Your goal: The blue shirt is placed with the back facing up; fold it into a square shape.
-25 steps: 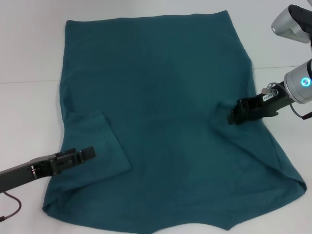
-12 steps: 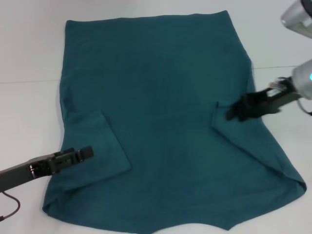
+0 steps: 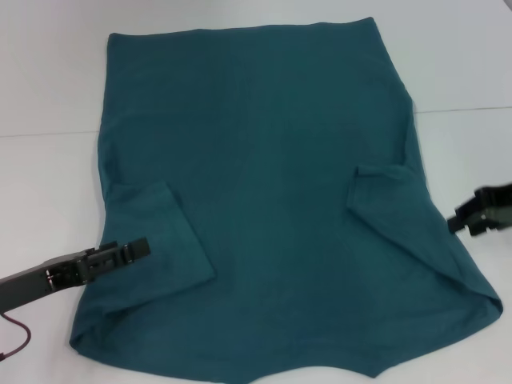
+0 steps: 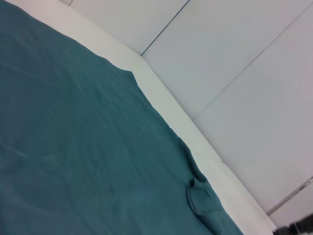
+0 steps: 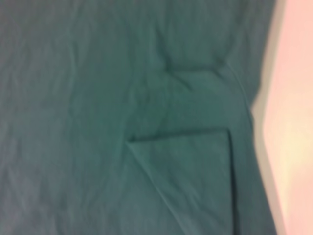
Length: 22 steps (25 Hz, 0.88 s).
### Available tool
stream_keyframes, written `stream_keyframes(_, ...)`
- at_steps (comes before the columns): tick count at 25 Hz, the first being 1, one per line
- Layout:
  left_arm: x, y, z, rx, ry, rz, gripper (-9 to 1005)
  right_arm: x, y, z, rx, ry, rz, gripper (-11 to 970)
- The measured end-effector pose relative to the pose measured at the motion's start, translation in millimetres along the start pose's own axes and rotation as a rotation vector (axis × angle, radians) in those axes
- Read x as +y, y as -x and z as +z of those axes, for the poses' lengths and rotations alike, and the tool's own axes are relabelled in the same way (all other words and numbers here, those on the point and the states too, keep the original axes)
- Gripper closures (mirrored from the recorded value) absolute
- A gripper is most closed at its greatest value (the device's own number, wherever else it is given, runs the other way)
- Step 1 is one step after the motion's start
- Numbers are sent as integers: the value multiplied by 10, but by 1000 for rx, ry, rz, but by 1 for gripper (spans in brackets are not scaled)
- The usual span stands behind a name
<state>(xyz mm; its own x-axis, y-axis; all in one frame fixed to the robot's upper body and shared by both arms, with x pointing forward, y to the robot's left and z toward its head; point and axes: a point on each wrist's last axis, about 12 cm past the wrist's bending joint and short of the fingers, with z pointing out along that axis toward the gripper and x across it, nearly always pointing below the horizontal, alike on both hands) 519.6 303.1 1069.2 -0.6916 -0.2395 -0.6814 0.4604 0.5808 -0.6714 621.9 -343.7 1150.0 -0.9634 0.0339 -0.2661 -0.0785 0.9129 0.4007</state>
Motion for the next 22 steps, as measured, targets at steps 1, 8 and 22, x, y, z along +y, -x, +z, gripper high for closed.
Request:
stream_keyframes(1,3,0,1,-1,3,0,33,-34,-41,4,8,2,11,551)
stream_keyframes(8,6,11,15,-3,7,1,33,-140,-230,114,28,25,61,553)
stream_keyframes(22,13,-19,15,-1,7,-10,33,-86,-274,286,10,39,76,553)
